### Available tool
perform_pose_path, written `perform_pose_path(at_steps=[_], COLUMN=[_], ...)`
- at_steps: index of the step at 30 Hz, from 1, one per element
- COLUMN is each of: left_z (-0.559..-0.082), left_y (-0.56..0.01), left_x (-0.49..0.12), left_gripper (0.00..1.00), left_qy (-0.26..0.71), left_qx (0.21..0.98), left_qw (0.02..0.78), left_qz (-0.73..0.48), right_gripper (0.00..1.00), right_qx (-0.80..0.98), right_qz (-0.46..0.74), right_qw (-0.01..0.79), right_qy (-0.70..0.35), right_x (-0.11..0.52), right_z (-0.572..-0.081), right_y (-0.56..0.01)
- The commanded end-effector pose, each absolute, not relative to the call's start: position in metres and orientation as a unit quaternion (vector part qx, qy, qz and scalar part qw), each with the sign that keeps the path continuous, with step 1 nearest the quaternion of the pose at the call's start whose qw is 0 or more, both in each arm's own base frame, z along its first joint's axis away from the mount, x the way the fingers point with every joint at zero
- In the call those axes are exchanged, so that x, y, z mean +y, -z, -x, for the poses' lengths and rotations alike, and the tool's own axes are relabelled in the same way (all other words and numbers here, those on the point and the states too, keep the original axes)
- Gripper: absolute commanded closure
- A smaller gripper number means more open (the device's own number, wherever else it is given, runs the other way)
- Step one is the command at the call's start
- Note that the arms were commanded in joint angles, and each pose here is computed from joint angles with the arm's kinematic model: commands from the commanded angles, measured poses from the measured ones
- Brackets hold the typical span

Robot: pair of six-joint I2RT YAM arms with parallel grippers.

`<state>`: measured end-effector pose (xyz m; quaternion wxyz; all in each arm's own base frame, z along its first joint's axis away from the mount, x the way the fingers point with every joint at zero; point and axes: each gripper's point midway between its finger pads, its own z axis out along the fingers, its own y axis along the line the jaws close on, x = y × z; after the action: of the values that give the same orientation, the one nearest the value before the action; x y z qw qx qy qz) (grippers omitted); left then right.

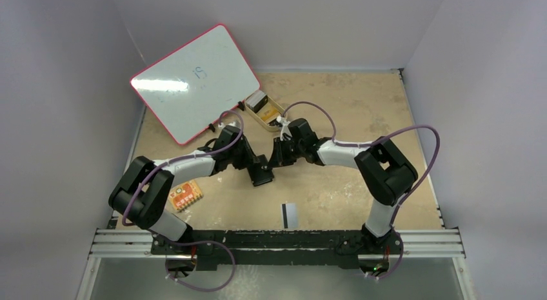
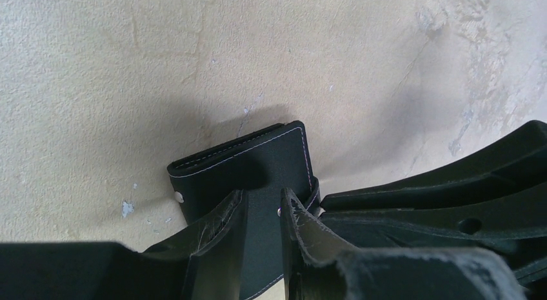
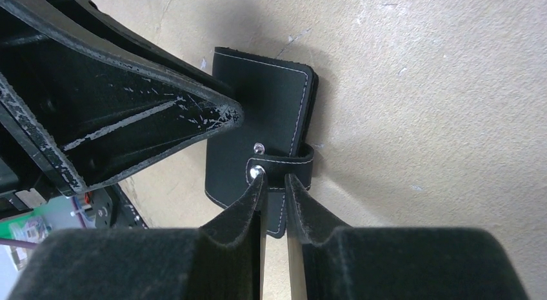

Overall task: Put the credit cards into the card holder
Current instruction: Close the card holder at the center of the board.

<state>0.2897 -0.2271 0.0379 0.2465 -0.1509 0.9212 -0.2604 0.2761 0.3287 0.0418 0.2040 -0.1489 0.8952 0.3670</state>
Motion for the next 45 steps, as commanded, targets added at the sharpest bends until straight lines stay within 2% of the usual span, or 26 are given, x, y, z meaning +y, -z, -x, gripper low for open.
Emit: perform_pose_path(at_steps=[1,20,26,31,36,45], left_z=[-0.292,-0.291,-0.295,-0.296,-0.301,-0.308], left_y=[-0.037,-0.047,-0.089,-0.115,-0.101,-0.070], left_x=[-0.225,-0.229,-0.234,-0.221,-0.217,-0.219], left_gripper=[0.75,0.75,0.75,0.73,0.74,0.78], left_qy=[0.262,0.282,0.321,0.307,0.286,0.249], left_qx=[0.918,0.910,0.885,0.878,0.889,0.913], left_qw=[0.259,0.259,0.281,0.309,0.305,0.279], left_qz=[0.148,0.158,0.186,0.199,0.187,0.162], right_gripper=[0.83,0.83,0.85,0.85,0.82,0.78], right_qx=[0.887,0.888,0.899,0.899,0.898,0.905], right_qz=[0.158,0.156,0.158,0.162,0.149,0.143], right_qw=[0.197,0.209,0.224,0.233,0.255,0.241], right_qy=[-0.386,-0.379,-0.341,-0.334,-0.327,-0.319], right_x=[0.341,0.358,0.351,0.350,0.346,0.342], right_z=[-0.270,-0.278,-0.282,-0.283,-0.289,-0.283], right_y=[-0.044,-0.046,-0.041,-0.054,-0.080,-0.072])
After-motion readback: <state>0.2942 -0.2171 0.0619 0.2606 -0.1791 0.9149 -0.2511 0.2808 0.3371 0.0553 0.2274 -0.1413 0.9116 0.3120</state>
